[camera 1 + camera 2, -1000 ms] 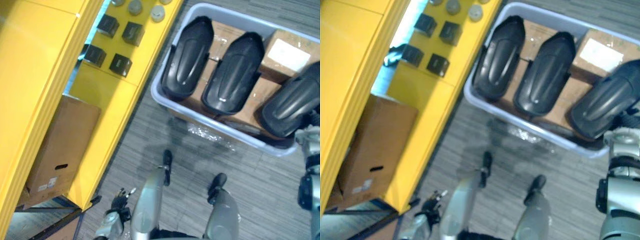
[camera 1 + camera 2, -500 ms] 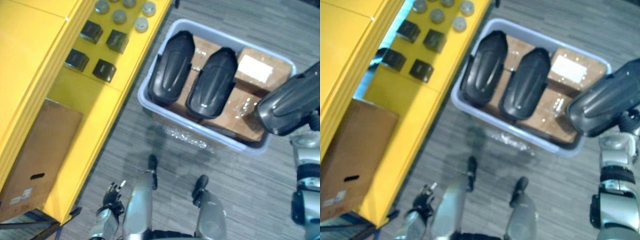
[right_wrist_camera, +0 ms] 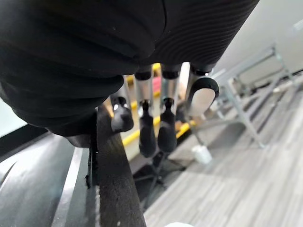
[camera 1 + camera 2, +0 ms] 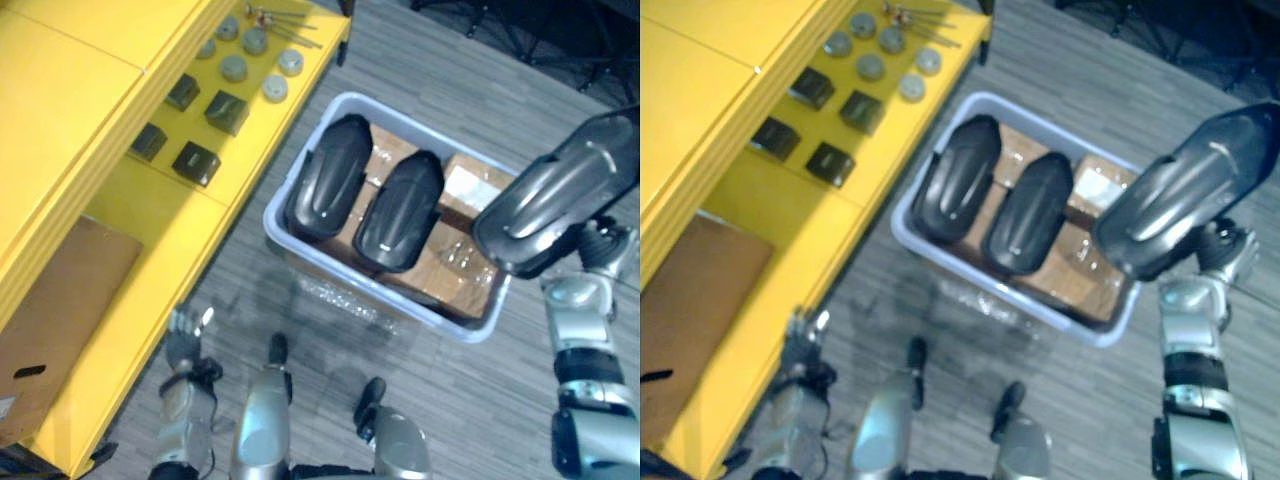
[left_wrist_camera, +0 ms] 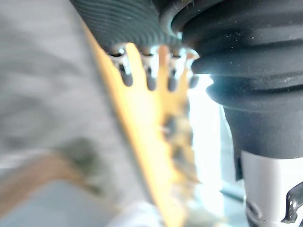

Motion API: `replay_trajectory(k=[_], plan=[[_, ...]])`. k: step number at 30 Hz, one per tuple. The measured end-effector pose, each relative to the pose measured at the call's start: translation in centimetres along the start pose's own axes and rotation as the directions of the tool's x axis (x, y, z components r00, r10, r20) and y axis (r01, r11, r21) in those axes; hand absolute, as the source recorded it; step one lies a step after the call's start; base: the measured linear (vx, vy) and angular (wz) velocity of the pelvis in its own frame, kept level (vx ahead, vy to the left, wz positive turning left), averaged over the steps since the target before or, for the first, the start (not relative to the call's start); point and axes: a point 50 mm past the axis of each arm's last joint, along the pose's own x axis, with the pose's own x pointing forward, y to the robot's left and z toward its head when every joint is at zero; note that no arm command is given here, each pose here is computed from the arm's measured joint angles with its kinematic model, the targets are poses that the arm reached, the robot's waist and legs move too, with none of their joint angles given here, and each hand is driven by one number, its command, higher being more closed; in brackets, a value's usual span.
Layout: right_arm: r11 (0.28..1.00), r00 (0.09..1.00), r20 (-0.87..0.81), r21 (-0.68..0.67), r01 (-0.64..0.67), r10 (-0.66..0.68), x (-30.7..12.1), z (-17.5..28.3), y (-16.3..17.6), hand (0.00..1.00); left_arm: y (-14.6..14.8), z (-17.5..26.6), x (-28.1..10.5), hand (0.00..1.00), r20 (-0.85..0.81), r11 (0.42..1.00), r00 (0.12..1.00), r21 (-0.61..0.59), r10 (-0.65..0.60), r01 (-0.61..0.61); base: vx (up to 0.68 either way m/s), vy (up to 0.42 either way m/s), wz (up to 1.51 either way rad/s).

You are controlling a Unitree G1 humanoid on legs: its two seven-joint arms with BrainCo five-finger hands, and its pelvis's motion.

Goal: Walk over and take plastic housings, then place them on the shelf

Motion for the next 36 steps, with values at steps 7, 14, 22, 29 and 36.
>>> replay_trajectory(k=[7,14,22,29,36], plan=[[1.000,0.993,0.115,-0.008,-0.013,0.014,-0.3,2.2,0.6,1.00,-3.0,4.7,3.2,0.00,0.200,0.986,0.975,0.147,-0.102,0.074,-0.06,0.021,-0.01],[1.000,0.946,0.322,-0.007,-0.023,0.024,-0.8,7.0,1.4,1.00,-6.5,7.5,3.3,0.00,0.280,0.937,0.898,0.191,-0.339,0.294,-0.03,-0.010,-0.07],[0.995,0.823,0.563,0.011,-0.096,0.073,-2.1,13.8,2.7,1.00,-13.7,9.3,3.0,0.00,0.204,0.750,0.724,0.251,-0.659,0.612,0.02,0.009,-0.10],[0.989,0.696,0.711,0.003,-0.145,0.100,-3.8,17.9,3.5,1.00,-16.4,7.3,4.5,0.00,-0.005,0.707,0.718,0.171,-0.696,0.686,-0.01,0.022,-0.10],[0.982,0.589,0.793,-0.061,-0.179,0.156,-5.1,20.1,4.6,1.00,-18.0,7.0,5.2,0.00,-0.058,0.714,0.719,0.086,-0.693,0.695,-0.07,0.015,-0.01]])
